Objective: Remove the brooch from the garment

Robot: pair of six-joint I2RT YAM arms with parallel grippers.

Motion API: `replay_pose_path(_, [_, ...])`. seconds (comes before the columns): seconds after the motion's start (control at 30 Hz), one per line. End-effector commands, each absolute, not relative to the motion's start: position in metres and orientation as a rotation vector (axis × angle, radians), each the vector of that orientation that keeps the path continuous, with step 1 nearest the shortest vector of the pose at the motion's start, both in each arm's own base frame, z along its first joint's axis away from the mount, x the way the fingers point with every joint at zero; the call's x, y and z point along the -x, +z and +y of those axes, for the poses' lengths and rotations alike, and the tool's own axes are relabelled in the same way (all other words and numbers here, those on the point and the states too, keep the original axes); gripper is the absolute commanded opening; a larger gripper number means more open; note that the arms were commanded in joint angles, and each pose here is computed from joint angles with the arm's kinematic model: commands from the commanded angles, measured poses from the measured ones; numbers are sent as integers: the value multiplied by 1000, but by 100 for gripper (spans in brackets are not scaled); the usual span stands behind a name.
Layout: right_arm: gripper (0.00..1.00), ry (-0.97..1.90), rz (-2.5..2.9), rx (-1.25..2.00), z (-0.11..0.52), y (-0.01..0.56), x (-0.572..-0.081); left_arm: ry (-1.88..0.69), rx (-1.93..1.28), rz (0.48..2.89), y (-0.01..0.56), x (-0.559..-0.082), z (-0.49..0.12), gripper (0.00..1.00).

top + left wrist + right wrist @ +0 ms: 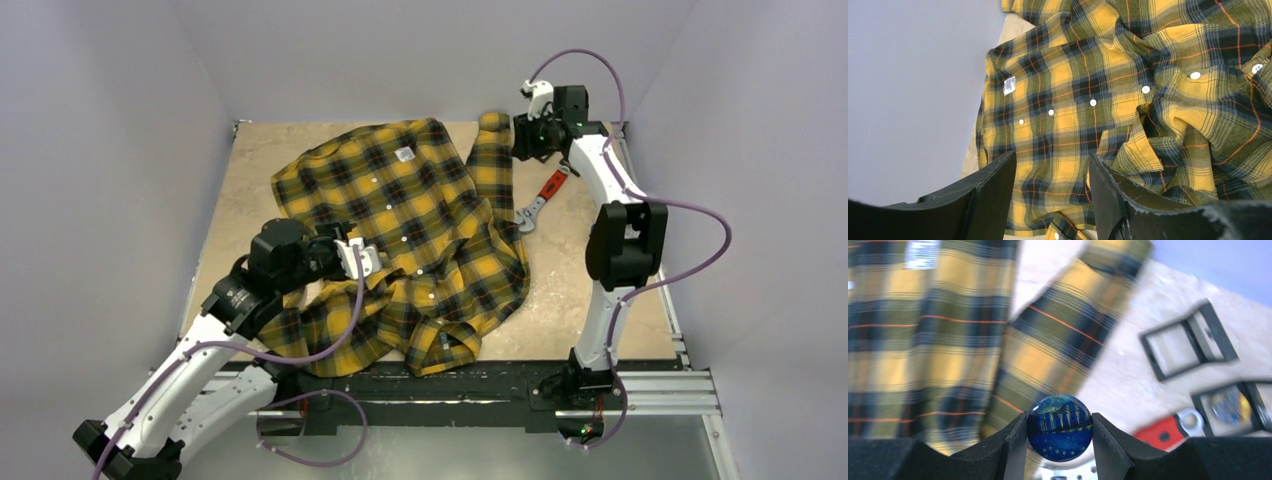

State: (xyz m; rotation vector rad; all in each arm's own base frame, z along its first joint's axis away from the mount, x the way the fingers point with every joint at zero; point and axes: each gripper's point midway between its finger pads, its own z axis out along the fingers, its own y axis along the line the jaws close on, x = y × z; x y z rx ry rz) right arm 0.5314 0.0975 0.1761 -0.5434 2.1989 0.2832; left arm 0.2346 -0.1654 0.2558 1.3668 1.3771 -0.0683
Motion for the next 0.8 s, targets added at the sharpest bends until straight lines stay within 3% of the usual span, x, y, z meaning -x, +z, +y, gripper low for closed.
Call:
replay_pose_path(0.0, [32,143,2180,258,63,184,-560,-67,-1285,1377,277,-245,-167,54])
replay_pose_path(0.23, [32,90,2199,7,39,149,-587,-84,-1308,1416,271,-248,-170,54])
replay_pose_path(0.77, [31,-9,2219,-239,14,91,-620,-104,-1336,1453,264,-255,-175,52])
